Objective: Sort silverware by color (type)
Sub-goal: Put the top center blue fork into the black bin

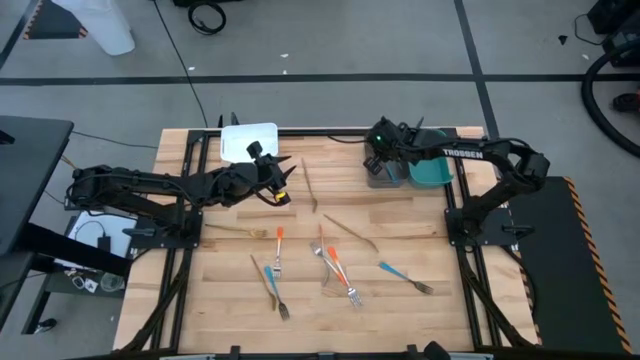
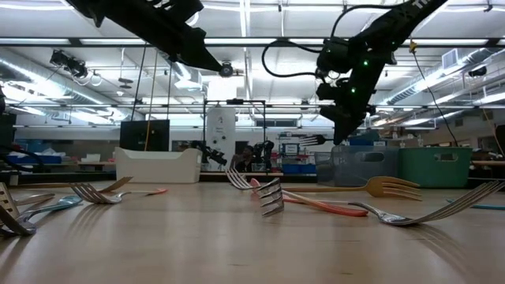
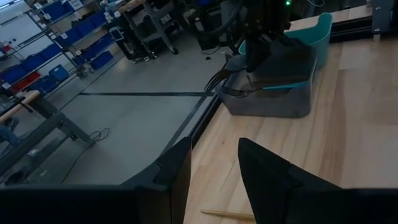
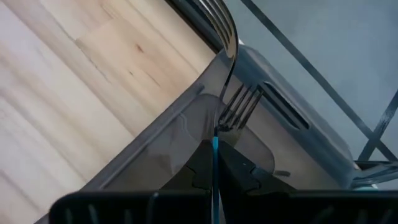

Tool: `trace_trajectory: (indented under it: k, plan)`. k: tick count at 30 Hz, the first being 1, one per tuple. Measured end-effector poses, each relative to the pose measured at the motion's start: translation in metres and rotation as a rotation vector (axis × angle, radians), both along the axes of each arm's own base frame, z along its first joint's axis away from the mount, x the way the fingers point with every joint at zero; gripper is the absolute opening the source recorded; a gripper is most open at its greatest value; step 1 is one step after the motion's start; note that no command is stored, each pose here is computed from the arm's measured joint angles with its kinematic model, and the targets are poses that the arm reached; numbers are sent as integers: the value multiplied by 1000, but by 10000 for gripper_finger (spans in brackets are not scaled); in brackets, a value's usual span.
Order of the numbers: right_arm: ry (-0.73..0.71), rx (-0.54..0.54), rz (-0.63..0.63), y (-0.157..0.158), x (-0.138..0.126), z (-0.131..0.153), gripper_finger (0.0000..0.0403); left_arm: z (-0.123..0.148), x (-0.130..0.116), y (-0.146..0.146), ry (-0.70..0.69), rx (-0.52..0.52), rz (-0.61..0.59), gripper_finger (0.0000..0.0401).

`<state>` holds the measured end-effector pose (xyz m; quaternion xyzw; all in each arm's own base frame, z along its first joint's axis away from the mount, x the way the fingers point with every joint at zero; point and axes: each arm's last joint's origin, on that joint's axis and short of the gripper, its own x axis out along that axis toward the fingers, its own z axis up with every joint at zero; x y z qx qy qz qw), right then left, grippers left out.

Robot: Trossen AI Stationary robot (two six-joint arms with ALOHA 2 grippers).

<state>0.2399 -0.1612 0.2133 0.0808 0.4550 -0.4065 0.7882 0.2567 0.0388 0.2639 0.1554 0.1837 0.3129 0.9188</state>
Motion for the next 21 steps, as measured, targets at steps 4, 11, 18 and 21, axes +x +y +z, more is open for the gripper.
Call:
trace_trajectory:
  k: [4,11,18,21]
  plan:
    - [13,-20,-22,1,-3,-7,16,0,0,0,2,0,0,141]
    - [21,-21,-40,3,-7,-17,16,0,0,0,3,0,0,141]
    - [7,-30,-50,1,-9,-13,16,-2,-1,0,26,-3,0,141]
    - [-25,-28,-50,3,-11,-7,16,-2,-1,0,27,-3,1,141]
